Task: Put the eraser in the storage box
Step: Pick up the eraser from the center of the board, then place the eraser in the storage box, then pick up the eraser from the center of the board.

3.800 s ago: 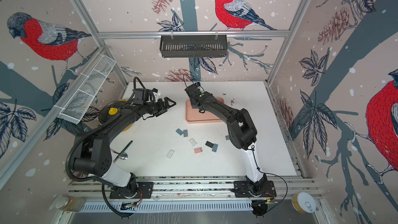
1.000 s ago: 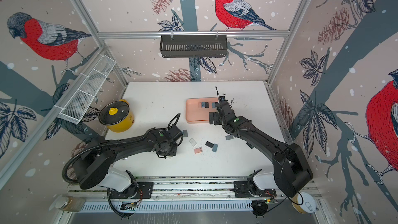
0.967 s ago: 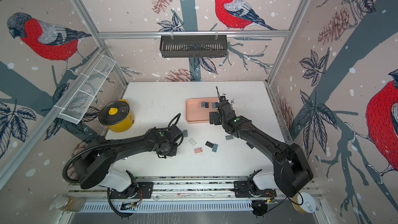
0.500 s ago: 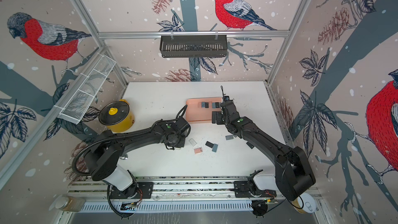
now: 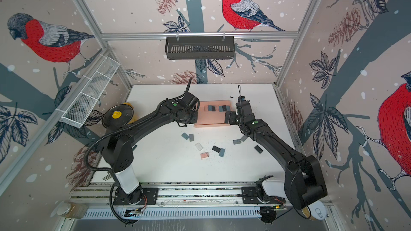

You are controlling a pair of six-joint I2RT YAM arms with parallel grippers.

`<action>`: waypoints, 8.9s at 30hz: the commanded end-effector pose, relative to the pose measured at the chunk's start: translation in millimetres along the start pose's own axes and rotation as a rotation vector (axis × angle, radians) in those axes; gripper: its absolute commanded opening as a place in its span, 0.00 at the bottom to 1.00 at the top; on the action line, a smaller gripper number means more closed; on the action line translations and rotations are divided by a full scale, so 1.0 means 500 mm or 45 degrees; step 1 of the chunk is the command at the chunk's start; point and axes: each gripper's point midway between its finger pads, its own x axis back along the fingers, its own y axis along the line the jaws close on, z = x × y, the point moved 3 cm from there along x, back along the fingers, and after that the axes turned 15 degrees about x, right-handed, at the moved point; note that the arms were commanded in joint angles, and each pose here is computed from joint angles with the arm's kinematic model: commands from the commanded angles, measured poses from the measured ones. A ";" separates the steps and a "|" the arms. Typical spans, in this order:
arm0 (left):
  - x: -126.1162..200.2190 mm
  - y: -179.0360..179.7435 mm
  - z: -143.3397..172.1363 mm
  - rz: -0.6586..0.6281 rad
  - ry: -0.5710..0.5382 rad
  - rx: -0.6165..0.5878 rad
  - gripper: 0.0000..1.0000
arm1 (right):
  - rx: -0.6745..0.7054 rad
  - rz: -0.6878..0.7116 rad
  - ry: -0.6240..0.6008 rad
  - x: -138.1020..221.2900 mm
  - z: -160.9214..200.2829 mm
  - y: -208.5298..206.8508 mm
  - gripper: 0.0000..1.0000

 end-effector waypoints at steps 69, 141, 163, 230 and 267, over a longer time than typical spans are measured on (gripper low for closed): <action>-0.320 -0.050 -0.201 0.092 -0.022 0.104 0.33 | 0.044 -0.028 0.012 -0.050 -0.044 0.024 0.99; -0.326 -0.085 -0.152 0.335 0.111 0.204 0.80 | 0.013 -0.008 0.020 -0.054 -0.029 -0.006 0.99; -0.198 -0.134 -0.203 0.444 0.021 0.198 0.97 | -0.001 0.054 0.128 -0.040 0.019 -0.028 0.99; 0.096 0.065 0.057 0.559 -0.146 0.216 0.97 | 0.120 0.075 0.600 0.005 0.389 0.148 0.49; 0.129 0.149 -0.079 0.709 -0.029 0.451 0.97 | 0.127 -0.028 0.173 -0.146 -0.107 0.173 0.23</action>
